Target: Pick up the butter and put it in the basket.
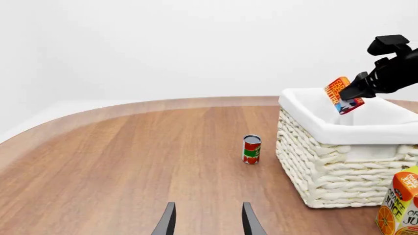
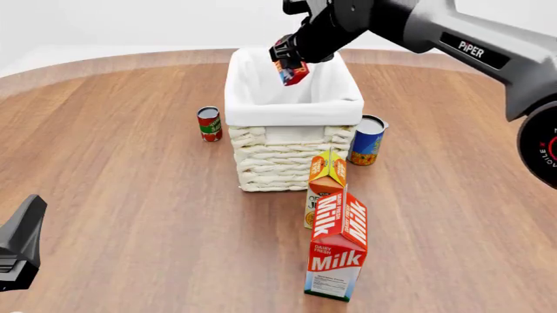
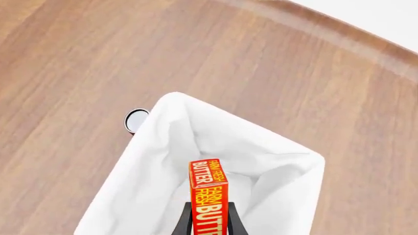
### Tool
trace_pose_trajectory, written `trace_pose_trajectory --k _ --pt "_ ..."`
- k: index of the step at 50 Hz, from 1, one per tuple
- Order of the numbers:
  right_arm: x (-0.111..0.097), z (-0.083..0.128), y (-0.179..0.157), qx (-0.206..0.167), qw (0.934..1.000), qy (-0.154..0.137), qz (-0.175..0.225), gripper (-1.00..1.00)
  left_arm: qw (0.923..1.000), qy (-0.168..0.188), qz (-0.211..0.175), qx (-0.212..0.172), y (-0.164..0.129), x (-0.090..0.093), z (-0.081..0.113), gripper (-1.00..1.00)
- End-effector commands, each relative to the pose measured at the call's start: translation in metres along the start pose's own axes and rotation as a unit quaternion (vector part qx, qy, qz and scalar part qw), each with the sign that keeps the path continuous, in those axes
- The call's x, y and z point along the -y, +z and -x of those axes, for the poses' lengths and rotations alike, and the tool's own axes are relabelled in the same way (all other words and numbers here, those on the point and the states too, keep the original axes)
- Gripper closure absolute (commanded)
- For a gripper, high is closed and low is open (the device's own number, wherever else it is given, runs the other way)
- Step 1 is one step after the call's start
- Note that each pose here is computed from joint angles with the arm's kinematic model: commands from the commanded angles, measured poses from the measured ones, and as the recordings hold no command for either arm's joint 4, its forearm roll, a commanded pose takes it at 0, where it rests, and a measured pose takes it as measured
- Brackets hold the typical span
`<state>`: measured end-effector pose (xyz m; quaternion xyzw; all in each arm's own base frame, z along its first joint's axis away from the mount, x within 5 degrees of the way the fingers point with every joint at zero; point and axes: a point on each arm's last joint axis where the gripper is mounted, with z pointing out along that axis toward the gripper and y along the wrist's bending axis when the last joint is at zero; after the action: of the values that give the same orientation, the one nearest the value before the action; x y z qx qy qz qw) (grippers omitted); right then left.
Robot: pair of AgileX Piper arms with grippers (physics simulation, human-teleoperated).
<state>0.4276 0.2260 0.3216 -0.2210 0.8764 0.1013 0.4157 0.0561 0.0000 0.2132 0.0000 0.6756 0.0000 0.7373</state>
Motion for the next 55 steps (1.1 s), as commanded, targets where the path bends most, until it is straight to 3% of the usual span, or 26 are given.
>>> trace_pose_trajectory --k 1,25,33,55 --pt "0.005 0.0 0.0 0.011 0.9999 0.002 -0.004 1.0 1.0 0.0 0.0 0.0 0.0 0.0 0.0 -1.0" --pt "0.011 0.011 0.016 0.016 0.9998 -0.002 -0.009 1.0 1.0 0.0 0.0 0.0 0.0 0.0 0.0 -1.0" --pt "0.009 0.001 0.026 0.007 0.9999 -0.005 -0.007 1.0 1.0 0.0 0.0 0.0 0.0 0.0 0.0 -1.0" --pt "0.016 -0.001 0.036 0.006 0.9999 -0.01 -0.012 1.0 1.0 0.0 0.0 0.0 0.0 0.0 0.0 -1.0"
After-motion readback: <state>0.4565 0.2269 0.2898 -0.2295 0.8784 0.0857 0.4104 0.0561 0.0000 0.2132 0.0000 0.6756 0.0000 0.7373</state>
